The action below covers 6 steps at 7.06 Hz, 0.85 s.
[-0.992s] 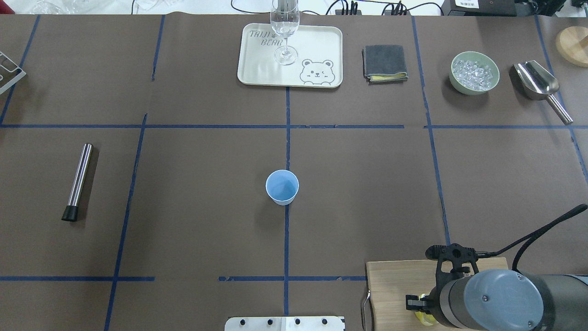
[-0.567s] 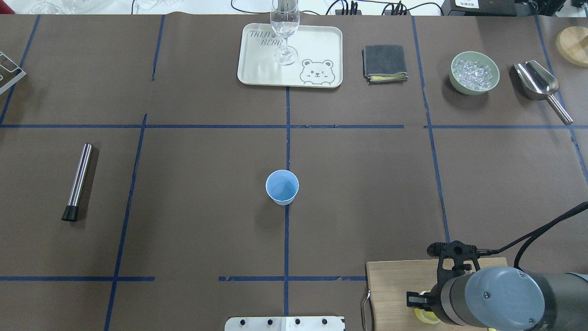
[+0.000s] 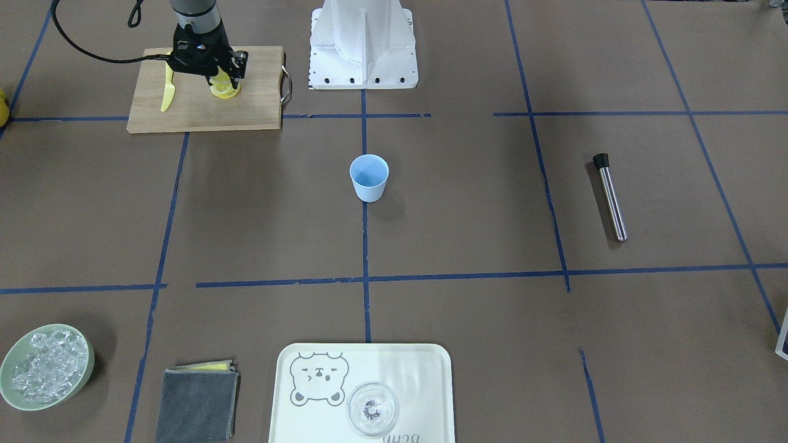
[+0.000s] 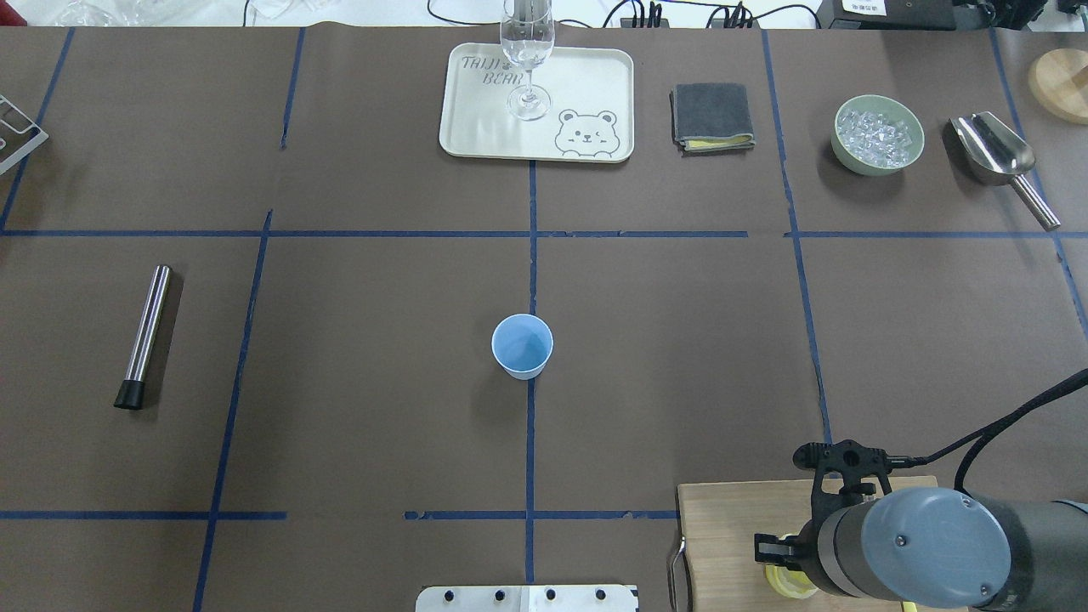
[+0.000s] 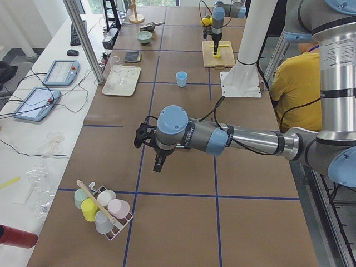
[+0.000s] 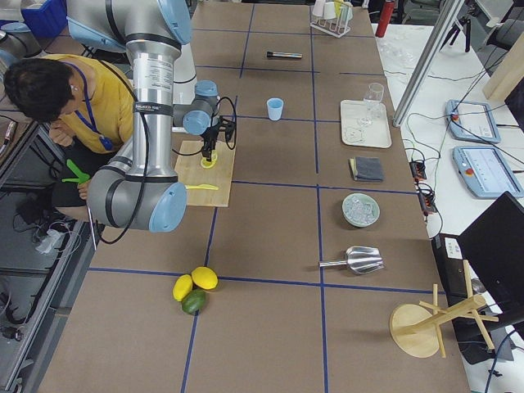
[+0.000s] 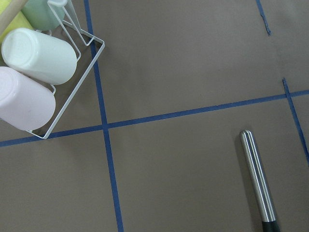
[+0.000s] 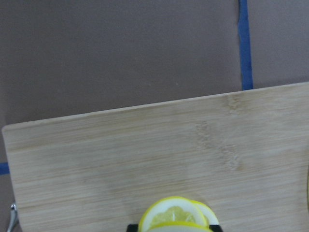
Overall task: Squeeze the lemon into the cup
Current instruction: 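Lift the lemon slices with the right gripper and carry them toward the blue cup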
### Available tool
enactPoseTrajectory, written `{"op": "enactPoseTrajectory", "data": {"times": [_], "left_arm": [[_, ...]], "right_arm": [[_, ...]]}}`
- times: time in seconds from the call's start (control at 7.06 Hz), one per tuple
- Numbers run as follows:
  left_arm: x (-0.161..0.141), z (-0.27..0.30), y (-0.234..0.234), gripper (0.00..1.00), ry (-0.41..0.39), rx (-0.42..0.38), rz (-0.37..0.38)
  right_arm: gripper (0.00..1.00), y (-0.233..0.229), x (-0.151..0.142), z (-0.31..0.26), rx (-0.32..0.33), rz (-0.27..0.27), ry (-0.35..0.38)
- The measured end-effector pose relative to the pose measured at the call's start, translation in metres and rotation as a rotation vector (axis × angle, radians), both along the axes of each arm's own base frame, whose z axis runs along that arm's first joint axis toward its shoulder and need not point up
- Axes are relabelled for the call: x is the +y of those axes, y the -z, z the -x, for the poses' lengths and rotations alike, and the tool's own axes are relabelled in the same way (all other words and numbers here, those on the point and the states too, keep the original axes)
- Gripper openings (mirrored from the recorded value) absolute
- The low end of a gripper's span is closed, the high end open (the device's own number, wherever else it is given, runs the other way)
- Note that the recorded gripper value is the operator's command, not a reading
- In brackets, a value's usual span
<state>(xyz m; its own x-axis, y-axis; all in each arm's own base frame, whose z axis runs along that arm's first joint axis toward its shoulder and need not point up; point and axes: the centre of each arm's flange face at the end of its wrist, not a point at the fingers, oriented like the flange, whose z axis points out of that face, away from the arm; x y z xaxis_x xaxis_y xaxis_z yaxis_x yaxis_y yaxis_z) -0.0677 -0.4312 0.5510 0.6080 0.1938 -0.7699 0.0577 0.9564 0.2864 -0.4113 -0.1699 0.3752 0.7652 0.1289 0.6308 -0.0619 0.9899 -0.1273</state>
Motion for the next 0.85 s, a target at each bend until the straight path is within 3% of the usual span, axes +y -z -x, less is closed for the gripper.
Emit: {"op": "enactPoseTrajectory", "data": {"times": [0.57, 0.85], "left_arm": [[0.001, 0.0, -0.002, 1.0, 0.0, 0.0, 0.004], [0.003, 0.0, -0.004, 1.0, 0.0, 0.0, 0.008]], "right_arm": [[0.56, 0.029, -0.024, -0.009, -0.061, 0.008, -0.047], [0.56, 0.073, -0.05, 0.005, -0.083, 0.019, -0.082]]}}
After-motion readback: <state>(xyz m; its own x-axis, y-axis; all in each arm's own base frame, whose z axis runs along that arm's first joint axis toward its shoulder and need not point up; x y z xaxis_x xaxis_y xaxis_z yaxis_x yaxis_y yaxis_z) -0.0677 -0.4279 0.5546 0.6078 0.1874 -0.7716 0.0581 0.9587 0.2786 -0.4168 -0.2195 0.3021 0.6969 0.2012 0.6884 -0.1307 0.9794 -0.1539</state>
